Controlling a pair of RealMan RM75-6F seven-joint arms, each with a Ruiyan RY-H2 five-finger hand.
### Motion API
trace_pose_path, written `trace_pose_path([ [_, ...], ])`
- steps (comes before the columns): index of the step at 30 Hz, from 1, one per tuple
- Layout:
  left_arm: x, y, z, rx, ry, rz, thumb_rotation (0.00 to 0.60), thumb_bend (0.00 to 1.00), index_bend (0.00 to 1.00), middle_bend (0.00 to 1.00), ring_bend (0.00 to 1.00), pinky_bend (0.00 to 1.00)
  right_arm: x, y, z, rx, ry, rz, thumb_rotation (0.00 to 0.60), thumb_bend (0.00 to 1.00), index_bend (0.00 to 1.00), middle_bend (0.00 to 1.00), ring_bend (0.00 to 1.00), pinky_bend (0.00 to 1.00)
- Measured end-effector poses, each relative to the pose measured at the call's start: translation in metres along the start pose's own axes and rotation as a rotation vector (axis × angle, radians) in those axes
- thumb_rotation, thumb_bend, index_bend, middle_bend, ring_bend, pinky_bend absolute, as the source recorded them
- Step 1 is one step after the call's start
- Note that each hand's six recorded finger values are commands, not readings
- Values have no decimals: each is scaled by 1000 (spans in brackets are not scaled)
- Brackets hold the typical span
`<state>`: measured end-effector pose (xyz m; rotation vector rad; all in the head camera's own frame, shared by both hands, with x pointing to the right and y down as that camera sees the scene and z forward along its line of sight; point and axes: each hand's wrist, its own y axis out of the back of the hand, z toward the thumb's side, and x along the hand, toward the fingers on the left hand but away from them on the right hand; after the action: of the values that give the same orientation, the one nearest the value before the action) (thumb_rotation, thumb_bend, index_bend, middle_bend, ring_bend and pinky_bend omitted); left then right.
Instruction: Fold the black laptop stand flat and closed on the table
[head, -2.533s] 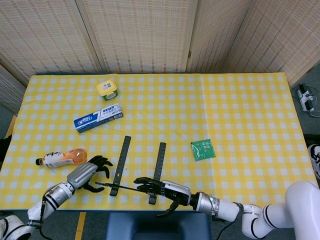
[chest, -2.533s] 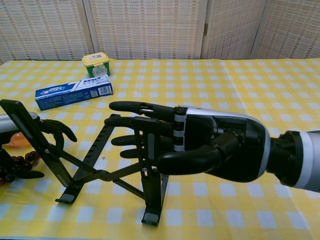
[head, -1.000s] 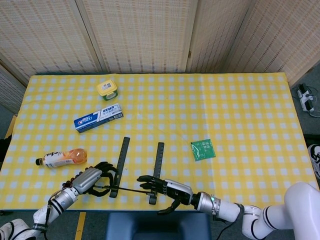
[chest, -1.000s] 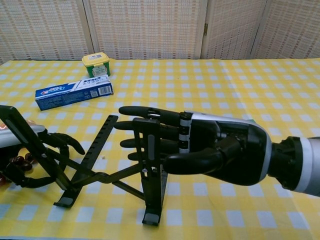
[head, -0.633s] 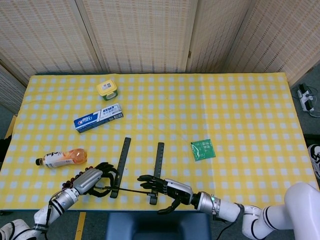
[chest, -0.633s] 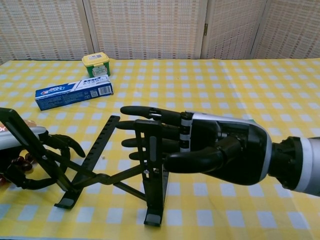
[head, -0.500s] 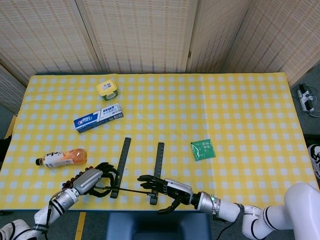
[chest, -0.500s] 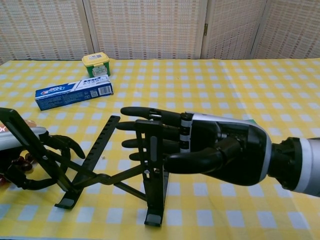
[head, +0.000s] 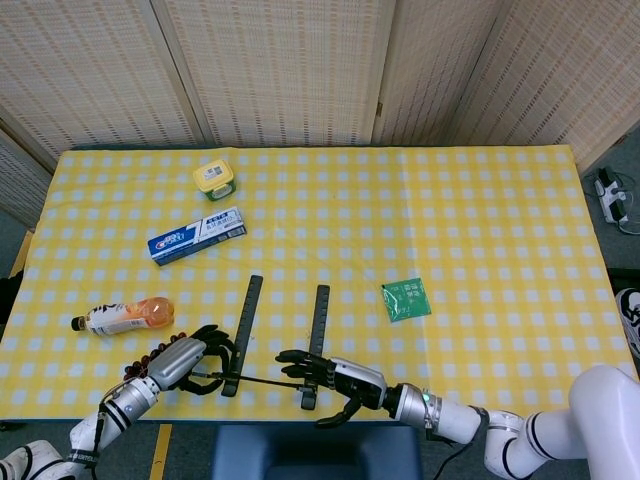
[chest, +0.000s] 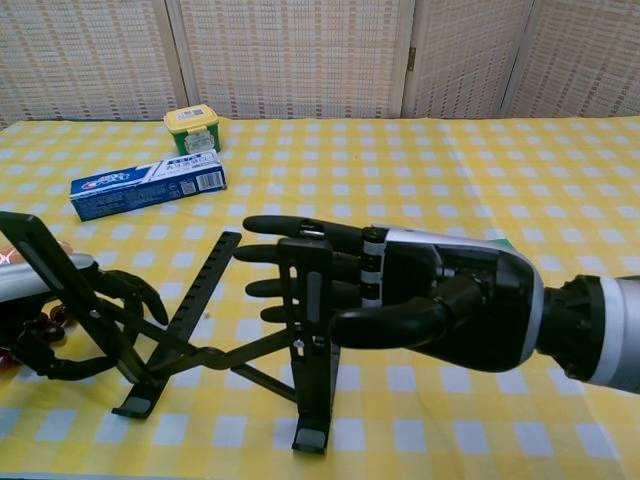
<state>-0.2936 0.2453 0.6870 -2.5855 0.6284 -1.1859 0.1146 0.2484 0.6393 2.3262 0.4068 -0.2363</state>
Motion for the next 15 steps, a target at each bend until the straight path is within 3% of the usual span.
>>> trace_pose_path([
  [4,0,1,1,-5,-2,10,600,560,416,300,141,59,0,1,0,3,0,-1,600,232,7,44,46,0],
  [8,2,3,2,-12,-6,27,600,543,350,269,120,58,1,2,1,11,1,-7,600,232,7,44,46,0],
  [15,-1,7,1,8,2,19,600,484,132,142,14,6,1,6,1,43,3,-25,600,232,8,44,46,0],
])
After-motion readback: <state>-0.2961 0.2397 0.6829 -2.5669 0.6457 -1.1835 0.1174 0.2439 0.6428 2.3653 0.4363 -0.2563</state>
